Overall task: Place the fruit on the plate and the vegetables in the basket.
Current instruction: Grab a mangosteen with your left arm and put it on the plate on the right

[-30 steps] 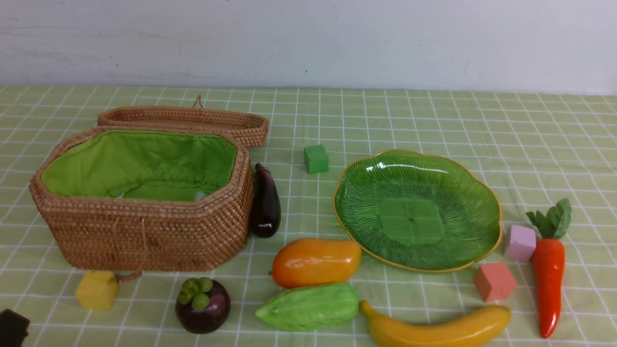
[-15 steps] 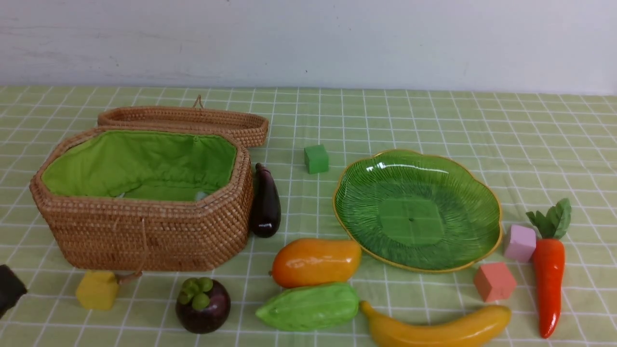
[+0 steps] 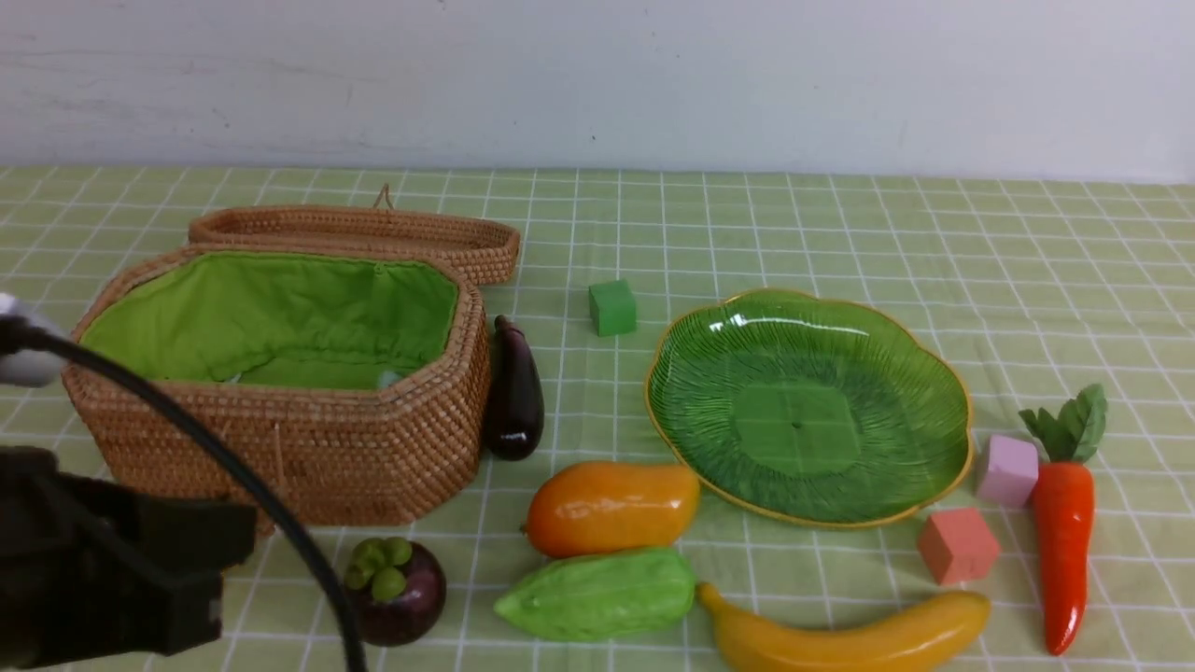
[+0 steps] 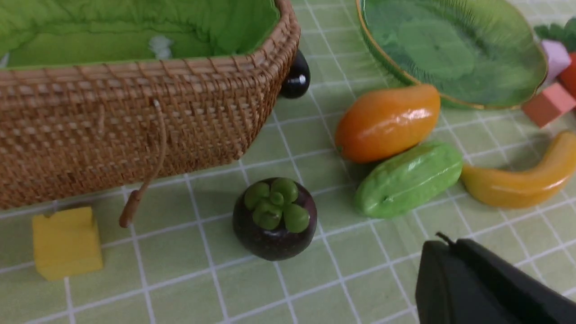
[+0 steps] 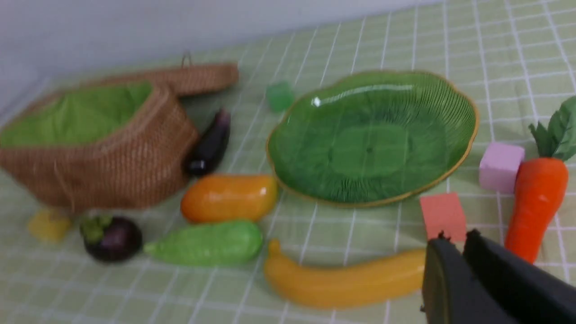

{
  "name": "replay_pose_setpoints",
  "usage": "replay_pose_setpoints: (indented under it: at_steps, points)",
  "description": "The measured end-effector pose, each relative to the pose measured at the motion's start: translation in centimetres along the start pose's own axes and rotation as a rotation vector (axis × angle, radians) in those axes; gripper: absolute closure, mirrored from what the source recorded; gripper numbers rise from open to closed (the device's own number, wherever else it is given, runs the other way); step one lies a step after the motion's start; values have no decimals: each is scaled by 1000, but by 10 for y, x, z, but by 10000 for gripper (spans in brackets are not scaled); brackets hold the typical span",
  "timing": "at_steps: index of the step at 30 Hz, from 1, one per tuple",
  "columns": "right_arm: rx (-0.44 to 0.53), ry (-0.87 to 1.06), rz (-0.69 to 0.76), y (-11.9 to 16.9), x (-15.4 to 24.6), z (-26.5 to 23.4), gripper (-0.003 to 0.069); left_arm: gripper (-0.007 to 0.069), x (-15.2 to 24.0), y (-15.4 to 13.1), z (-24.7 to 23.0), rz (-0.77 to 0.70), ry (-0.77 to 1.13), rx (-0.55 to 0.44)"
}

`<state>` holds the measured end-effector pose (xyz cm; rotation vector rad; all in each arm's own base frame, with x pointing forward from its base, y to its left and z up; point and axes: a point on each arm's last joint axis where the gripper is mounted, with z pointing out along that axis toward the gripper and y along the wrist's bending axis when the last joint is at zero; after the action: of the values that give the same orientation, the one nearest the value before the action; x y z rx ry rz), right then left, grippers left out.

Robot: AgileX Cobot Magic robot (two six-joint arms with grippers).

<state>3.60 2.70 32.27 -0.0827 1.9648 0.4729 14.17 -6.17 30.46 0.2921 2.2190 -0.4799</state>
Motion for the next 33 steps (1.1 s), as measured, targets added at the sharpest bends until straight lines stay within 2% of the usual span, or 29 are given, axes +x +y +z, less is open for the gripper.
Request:
replay_pose_setpoints:
  at_steps: [5,10,13,16,19,21,22,25,33]
  points:
    - [-50,140,-172,15,-25,-15,629,592,-3,3,34,27,107,-12]
    - [-126,133,-255,27,-40,-24,629,482,-1,10,65,26,178,-34]
    - [-217,107,-302,36,-42,-28,627,334,3,16,89,50,228,-51]
    - [-298,97,-347,43,-42,-29,625,220,5,21,106,65,243,-64]
    - [-341,94,-377,47,-41,-31,624,118,8,26,121,87,248,-79]
    - [-347,95,-383,47,-41,-31,622,90,8,28,126,98,247,-86]
    - [-353,102,-391,47,-40,-31,621,50,10,31,133,108,247,-96]
    - [-357,104,-396,48,-40,-31,617,18,13,35,143,120,247,-111]
    - [-357,103,-396,48,-40,-31,608,11,23,37,162,127,295,-117]
